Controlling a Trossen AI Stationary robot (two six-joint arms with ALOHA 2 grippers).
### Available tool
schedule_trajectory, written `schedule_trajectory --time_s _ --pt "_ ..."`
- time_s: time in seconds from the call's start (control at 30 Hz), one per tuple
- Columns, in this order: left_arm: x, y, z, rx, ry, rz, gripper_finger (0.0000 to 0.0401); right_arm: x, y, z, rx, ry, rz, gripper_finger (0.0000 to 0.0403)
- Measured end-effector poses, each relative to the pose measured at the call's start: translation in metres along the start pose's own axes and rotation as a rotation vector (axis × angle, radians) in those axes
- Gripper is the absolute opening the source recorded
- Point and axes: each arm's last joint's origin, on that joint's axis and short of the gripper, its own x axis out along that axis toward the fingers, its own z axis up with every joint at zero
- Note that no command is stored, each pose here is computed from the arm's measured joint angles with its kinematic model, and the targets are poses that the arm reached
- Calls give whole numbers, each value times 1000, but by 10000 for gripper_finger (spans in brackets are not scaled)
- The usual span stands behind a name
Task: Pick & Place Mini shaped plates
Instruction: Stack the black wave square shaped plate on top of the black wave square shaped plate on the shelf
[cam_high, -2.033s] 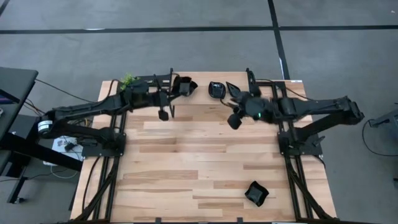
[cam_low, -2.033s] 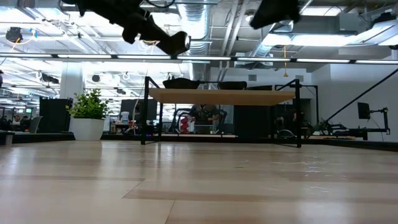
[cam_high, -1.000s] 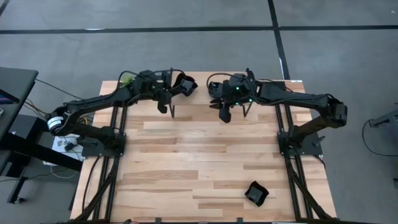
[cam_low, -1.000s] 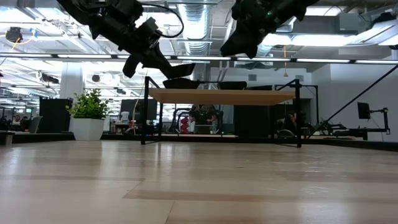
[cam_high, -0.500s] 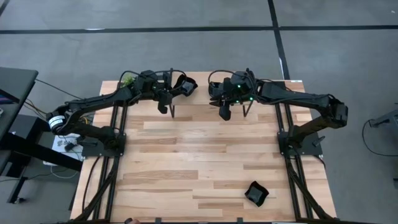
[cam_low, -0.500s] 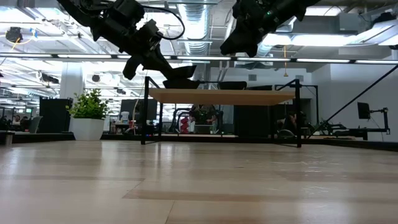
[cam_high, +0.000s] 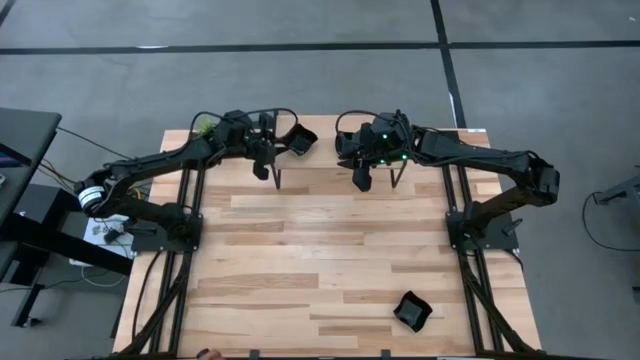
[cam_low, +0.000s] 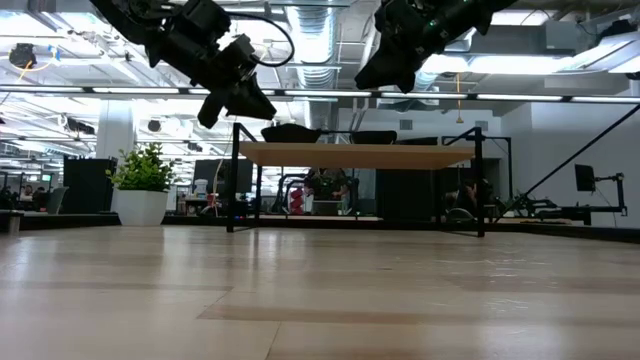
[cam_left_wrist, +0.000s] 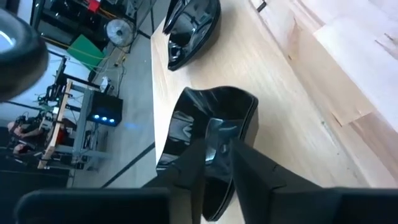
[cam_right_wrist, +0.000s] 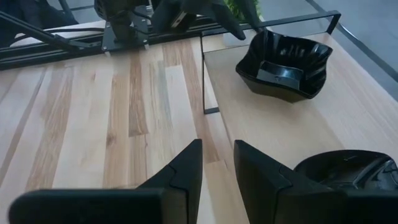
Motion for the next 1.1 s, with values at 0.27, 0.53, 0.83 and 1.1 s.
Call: schedule_trajectory --time_s 0.27,0.53,0.83,1.1 --pt "-4 4 0 2 6 31 115 0 0 0 11 0 0 88" --pt "-26 15 12 -191 -46 138 121 0 1 0 66 -1 4 88" --pt "-52 15 42 -470 -182 164 121 0 8 8 164 -58 28 88" --pt "-71 -9 74 -547 -139 121 113 -23 35 7 128 85 109 88"
